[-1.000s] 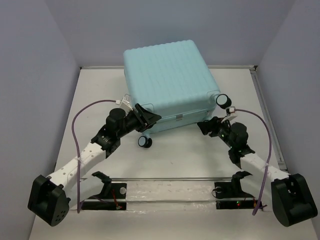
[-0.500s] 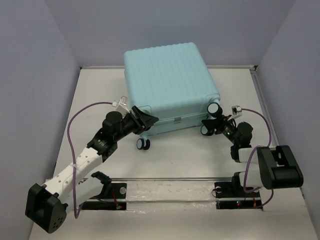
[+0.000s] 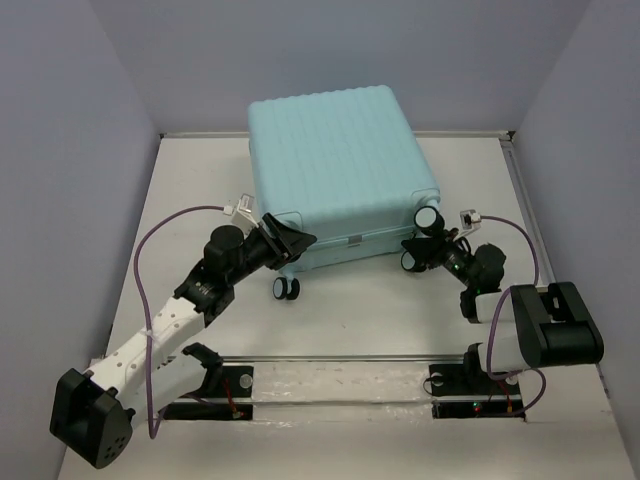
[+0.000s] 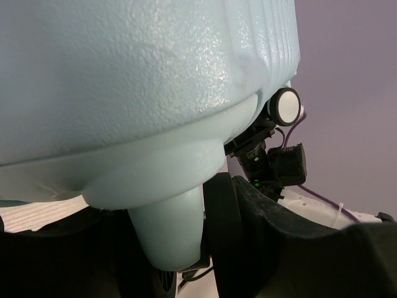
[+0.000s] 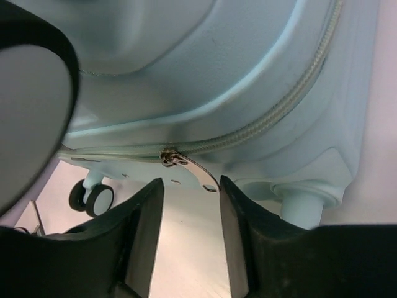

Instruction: Pack the luggage

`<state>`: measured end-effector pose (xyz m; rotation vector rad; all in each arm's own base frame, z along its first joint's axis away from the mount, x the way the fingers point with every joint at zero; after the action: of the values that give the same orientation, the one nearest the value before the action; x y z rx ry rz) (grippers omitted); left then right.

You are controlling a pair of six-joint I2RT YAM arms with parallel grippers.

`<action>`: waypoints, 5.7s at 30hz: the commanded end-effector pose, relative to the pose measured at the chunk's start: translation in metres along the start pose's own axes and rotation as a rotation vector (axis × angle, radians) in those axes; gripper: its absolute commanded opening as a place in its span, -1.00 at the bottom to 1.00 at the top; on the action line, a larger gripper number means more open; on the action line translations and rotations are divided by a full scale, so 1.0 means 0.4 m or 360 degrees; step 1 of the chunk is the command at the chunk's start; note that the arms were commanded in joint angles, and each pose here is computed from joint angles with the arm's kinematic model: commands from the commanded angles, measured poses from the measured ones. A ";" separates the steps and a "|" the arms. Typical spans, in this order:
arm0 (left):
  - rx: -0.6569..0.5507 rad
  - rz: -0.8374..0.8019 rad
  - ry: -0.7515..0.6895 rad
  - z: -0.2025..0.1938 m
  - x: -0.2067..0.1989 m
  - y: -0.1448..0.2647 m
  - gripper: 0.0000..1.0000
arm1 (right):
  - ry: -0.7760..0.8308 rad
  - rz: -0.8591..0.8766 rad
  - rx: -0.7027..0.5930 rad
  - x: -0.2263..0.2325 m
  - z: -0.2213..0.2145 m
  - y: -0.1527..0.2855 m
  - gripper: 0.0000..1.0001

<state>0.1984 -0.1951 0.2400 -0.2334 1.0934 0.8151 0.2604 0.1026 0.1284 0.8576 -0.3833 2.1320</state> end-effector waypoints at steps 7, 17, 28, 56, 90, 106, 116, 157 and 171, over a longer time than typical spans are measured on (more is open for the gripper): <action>-0.0234 -0.0574 -0.0374 0.062 -0.162 0.050 -0.88 | 0.0280 0.0244 -0.0312 0.085 0.106 -0.006 -0.38; -0.0224 -0.0585 -0.0351 0.056 -0.158 0.046 -0.88 | 0.0213 0.0188 -0.0367 0.075 0.108 -0.003 -0.86; -0.0180 -0.0859 -0.0270 0.075 -0.263 0.007 -0.88 | 0.0258 0.0174 -0.0358 0.287 -0.093 -0.073 -0.86; -0.0386 -0.1445 0.0338 0.121 -0.482 0.109 -0.88 | -0.0639 0.0871 -0.0584 0.883 -0.341 -0.471 -0.86; -0.0187 -0.0446 -0.0271 0.039 -0.062 0.063 0.98 | 0.0609 -0.0154 0.0278 0.637 -0.211 -0.144 0.99; -0.0435 -0.0481 -0.0253 0.079 -0.080 0.144 0.98 | 0.0458 0.0048 -0.0237 0.735 -0.116 -0.359 0.73; -0.0665 0.0164 -0.0432 0.116 0.029 0.199 0.89 | 0.0342 -0.0028 -0.0443 0.701 -0.065 -0.406 -0.86; -0.0459 0.0242 -0.0980 0.037 0.135 -0.108 -0.07 | 0.0425 0.0073 -0.0116 0.648 -0.025 -0.336 -0.86; -0.0587 0.0324 -0.0863 0.067 0.126 -0.144 -0.88 | 0.0407 0.0138 -0.0033 0.652 -0.071 -0.327 -0.86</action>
<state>0.2409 -0.1959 0.1501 0.0098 0.5245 1.1004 0.2447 0.3261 0.2402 0.5136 -0.0887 2.1381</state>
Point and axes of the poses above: each gripper's point midway between its finger pads, its own y axis back along the fingers, its own x axis along the line the jaws close on, z = x × y, the point moved 6 cm from there along y, back along the fingers, and after that the axes turned 5 degrees about -y, right-handed, at the moved point
